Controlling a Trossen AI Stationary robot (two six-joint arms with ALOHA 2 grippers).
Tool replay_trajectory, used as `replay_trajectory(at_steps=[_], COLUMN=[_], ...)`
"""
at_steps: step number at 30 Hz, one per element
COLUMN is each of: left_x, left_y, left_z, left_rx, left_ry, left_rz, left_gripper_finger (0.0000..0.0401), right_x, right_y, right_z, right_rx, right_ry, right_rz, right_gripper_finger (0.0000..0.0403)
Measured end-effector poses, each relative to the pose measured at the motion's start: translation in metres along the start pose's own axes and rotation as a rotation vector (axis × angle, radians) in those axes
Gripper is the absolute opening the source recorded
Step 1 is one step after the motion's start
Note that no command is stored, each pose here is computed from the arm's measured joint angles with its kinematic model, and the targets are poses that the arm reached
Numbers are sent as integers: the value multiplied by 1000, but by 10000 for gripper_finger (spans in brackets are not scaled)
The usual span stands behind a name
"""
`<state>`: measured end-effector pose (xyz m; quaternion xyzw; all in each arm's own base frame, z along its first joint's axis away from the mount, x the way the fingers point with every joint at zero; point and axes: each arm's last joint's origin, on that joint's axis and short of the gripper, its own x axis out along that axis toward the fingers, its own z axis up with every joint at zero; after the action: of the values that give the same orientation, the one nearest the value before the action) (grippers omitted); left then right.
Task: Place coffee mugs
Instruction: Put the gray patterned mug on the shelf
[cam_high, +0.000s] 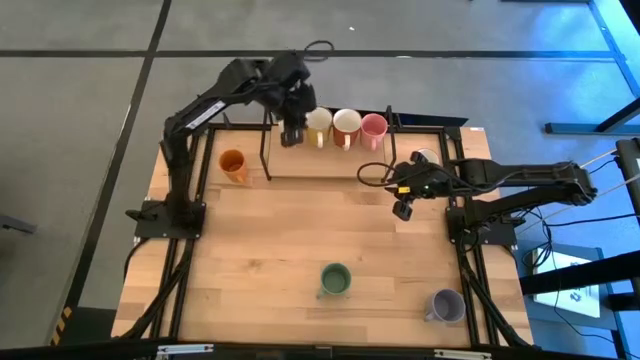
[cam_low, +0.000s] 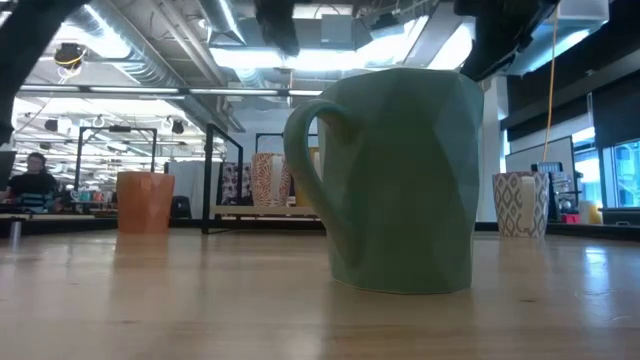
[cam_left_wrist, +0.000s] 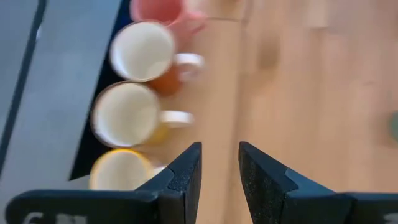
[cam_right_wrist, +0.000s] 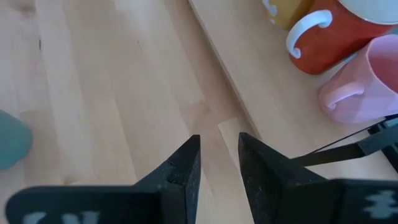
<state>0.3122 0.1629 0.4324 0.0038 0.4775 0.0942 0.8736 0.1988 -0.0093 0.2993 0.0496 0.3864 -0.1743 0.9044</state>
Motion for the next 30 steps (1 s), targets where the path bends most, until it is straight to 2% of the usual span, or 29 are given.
replay_trajectory(at_steps=[5,8,13,17,20,25,30], left_x=[-20,-26,-30,-31,-35,-41,-44], left_y=[-44,-67,-94,-101,-103,-104,-104], left_z=[-8,-21,-53,-87,-110,-137,-149], left_rx=[2,18,58,61,46,75,84], left_ry=[-21,-50,-227,-298,-306,-320,-322], left_rz=[-52,-80,-100,-102,-85,-24,-9], left_gripper_finger=[100,100,100,100,100,100,100], right_x=[-8,-9,-9,-13,-16,-13,-9], right_y=[-2,-1,-2,-21,-40,-72,-98], right_z=[0,-1,0,2,3,-2,-14], right_rx=[10,46,179,423,535,645,711], right_ry=[-32,-25,-21,12,46,140,288], right_rz=[15,56,49,-72,-157,-231,-305], right_gripper_finger=[97,97,97,119,154,200,209])
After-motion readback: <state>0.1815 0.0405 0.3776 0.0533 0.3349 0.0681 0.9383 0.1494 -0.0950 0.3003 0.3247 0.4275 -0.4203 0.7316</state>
